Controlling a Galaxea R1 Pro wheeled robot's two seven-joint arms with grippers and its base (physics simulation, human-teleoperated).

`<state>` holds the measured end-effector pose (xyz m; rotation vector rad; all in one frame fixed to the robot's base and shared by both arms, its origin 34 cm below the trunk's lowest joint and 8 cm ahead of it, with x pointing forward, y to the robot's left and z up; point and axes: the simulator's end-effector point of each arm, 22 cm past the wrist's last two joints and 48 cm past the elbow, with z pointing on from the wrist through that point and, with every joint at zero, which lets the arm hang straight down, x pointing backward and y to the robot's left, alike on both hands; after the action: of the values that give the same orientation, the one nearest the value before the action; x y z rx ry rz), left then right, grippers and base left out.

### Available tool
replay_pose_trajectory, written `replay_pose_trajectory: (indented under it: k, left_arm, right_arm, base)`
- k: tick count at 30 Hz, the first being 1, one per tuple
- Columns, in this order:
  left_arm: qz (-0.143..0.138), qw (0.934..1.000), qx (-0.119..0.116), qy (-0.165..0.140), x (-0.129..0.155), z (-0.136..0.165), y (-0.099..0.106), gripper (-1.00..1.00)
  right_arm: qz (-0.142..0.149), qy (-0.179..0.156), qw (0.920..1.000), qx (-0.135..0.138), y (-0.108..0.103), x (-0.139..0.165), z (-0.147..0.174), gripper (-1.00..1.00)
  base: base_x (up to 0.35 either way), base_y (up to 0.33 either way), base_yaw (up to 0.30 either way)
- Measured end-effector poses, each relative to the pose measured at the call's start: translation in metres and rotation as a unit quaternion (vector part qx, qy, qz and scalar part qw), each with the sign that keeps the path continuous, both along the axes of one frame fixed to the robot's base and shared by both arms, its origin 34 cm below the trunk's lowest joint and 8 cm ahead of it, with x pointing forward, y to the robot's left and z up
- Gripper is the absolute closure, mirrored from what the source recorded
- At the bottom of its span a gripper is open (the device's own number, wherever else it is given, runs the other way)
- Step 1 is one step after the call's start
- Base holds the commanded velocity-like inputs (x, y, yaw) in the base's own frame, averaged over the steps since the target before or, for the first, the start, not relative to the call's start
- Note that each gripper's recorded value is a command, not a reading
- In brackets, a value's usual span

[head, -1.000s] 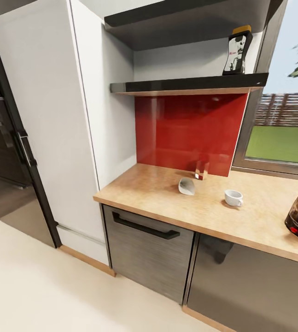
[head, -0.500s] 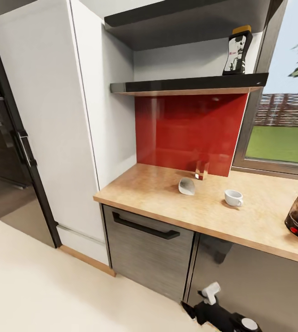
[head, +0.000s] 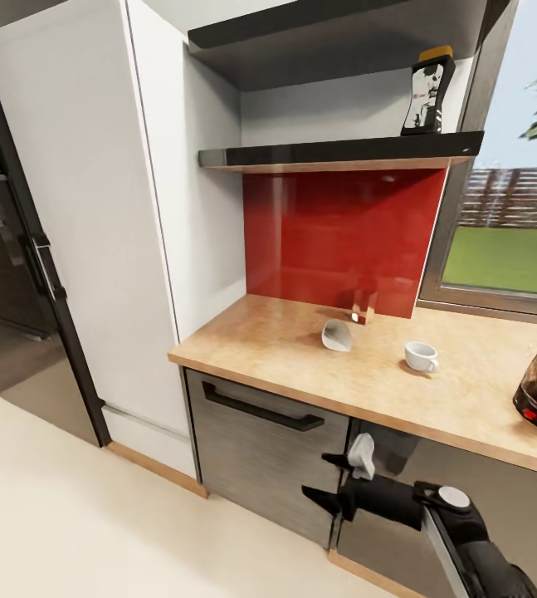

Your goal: Set up a coffee station on the kitchen countertop: keep the coffee maker on the countertop, move the bottle of coffee from the kitchen shelf to the counter next to the coffee maker, place a paper coffee filter on top of the coffee maker, put the saucer next to the coffee maker with the coffee cup on the saucer, and place the electric kettle next to the coffee maker.

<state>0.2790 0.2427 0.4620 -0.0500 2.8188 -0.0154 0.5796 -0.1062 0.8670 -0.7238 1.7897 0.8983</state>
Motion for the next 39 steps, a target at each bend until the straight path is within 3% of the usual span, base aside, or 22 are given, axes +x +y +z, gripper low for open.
replay_pose_trajectory:
  k: [5,7,9,12,16,17,21,22,23,26,27,32,37,39]
  left_arm:
    - [0.0,1.0,0.0,0.0,0.0,0.0,0.0,-1.0]
    - [0.0,1.0,0.0,0.0,0.0,0.0,0.0,-1.0]
    - [0.0,1.0,0.0,0.0,0.0,0.0,0.0,-1.0]
    - [-0.001,1.0,-0.001,0.0,0.0,0.0,0.0,-1.0]
    - [-0.001,1.0,-0.001,0.0,0.0,0.0,-0.001,-1.0]
    - [-0.001,1.0,-0.001,0.0,0.0,0.0,-0.001,-1.0]
    - [-0.002,1.0,-0.001,-0.001,0.001,0.0,-0.001,-1.0]
    - [-0.002,1.0,-0.001,-0.001,0.001,0.0,-0.001,-1.0]
    - [-0.002,1.0,-0.001,-0.001,0.001,0.0,-0.001,-1.0]
    - [-0.002,1.0,-0.001,-0.001,0.001,0.0,-0.001,-1.0]
    - [-0.002,1.0,-0.001,-0.001,0.001,0.0,-0.001,-1.0]
    - [-0.002,1.0,-0.001,-0.001,0.001,0.0,-0.001,-1.0]
    - [-0.001,1.0,-0.001,-0.001,0.001,0.0,-0.001,-1.0]
    - [-0.001,1.0,-0.001,-0.001,0.001,0.0,-0.001,-1.0]
  right_arm:
    - [-0.007,-0.018,0.9998,0.008,-0.003,0.017,0.053,-1.0]
    - [-0.012,-0.044,0.9989,0.013,-0.004,0.045,0.102,-1.0]
    - [-0.017,-0.061,0.9979,0.013,-0.005,0.058,0.124,-1.0]
    - [-0.078,-0.108,0.9911,0.002,-0.02,0.1,0.171,-1.0]
    - [-0.156,-0.131,0.979,0.005,-0.033,0.133,0.199,-1.0]
    - [-0.19,-0.139,0.9718,0.004,-0.041,0.146,0.21,-1.0]
    - [-0.261,-0.152,0.9532,0.001,-0.061,0.172,0.233,-1.0]
    - [-0.271,-0.15,0.9508,0.0,-0.063,0.176,0.233,-1.0]
    - [-0.311,-0.129,0.9414,-0.012,-0.077,0.192,0.218,-1.0]
    - [-0.358,-0.096,0.9283,-0.033,-0.096,0.207,0.187,-1.0]
    - [-0.407,-0.066,0.9089,-0.06,-0.118,0.227,0.156,-1.0]
    - [-0.431,-0.042,0.8978,-0.081,-0.129,0.243,0.126,-1.0]
    - [-0.478,-0.039,0.8714,-0.102,-0.152,0.261,0.106,-1.0]
    - [-0.485,-0.038,0.8674,-0.105,-0.155,0.263,0.102,-1.0]
  base:
    - [0.0,0.0,0.0]
    - [0.0,0.0,0.0]
    - [0.0,0.0,0.0]
    - [0.0,0.0,0.0]
    - [0.0,0.0,0.0]
    - [0.0,0.0,0.0]
    - [0.0,0.0,0.0]
    - [0.0,0.0,0.0]
    - [0.0,0.0,0.0]
    - [0.0,0.0,0.0]
    - [0.0,0.0,0.0]
    - [0.0,0.0,0.0]
    - [0.0,0.0,0.0]
    - [0.027,0.0,0.0]
